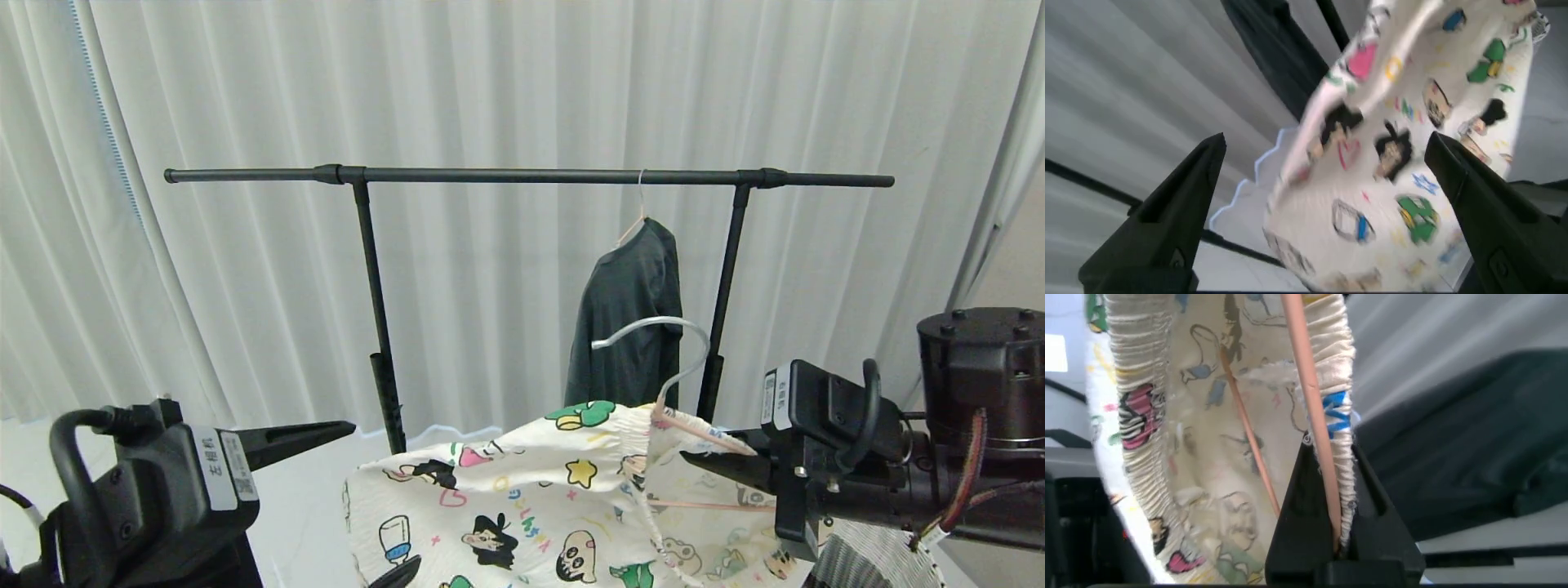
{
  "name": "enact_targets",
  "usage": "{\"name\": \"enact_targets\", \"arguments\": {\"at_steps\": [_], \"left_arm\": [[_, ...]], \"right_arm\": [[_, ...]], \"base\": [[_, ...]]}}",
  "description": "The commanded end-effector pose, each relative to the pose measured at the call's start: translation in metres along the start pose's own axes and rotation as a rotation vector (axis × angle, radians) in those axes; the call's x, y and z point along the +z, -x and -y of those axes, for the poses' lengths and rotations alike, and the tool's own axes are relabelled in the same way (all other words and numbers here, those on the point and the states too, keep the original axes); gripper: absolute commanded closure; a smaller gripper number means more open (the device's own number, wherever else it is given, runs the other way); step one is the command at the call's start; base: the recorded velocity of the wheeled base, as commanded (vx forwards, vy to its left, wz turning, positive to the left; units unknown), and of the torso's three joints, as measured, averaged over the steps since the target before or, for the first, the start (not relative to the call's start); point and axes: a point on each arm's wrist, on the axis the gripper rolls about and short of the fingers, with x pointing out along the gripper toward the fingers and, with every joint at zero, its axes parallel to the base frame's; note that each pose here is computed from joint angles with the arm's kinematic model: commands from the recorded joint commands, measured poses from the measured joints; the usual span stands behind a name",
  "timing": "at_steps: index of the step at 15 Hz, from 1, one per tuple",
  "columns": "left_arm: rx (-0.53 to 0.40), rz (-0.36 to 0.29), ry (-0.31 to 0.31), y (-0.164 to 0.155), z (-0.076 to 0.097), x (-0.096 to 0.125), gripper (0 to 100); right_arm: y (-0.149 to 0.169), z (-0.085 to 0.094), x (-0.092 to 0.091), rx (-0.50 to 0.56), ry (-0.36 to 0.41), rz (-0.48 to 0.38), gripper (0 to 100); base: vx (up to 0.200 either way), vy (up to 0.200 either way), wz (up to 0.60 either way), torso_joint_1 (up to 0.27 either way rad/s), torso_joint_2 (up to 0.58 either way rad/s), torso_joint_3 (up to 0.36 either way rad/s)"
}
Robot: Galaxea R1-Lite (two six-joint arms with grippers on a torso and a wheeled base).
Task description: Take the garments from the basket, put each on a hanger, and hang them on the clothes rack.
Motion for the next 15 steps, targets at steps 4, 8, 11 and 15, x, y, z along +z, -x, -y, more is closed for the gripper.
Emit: {"name": "enact_targets", "arguments": {"at_steps": [4, 8, 11, 15], "left_arm": [[0.18, -0.19, 0.113, 0.012, -0.01, -0.048, 0], [0.108, -0.252, 0.13, -0.005, -0.011, -0.054, 0], [0.098, -0.247, 0.144, -0.006, -0.013, -0.054, 100], [0.242, -0.307, 0.236, 0.004, -0.027, -0.066, 100]], "right_arm": [[0.002, -0.001, 0.007, 0.023, 0.016, 0.04, 100], [0.0, -0.011, 0.013, 0.064, 0.037, 0.059, 100], [0.0, -0.011, 0.012, 0.064, 0.036, 0.056, 100], [0.008, -0.006, 0.004, 0.046, 0.005, -0.002, 100]], "base": [[0.0, 0.0, 0.0, 0.0, 0.0, 0.0], [0.0, 0.0, 0.0, 0.0, 0.0, 0.0], [0.0, 0.0, 0.0, 0.0, 0.0, 0.0], [0.0, 0.0, 0.0, 0.0, 0.0, 0.0]]}}
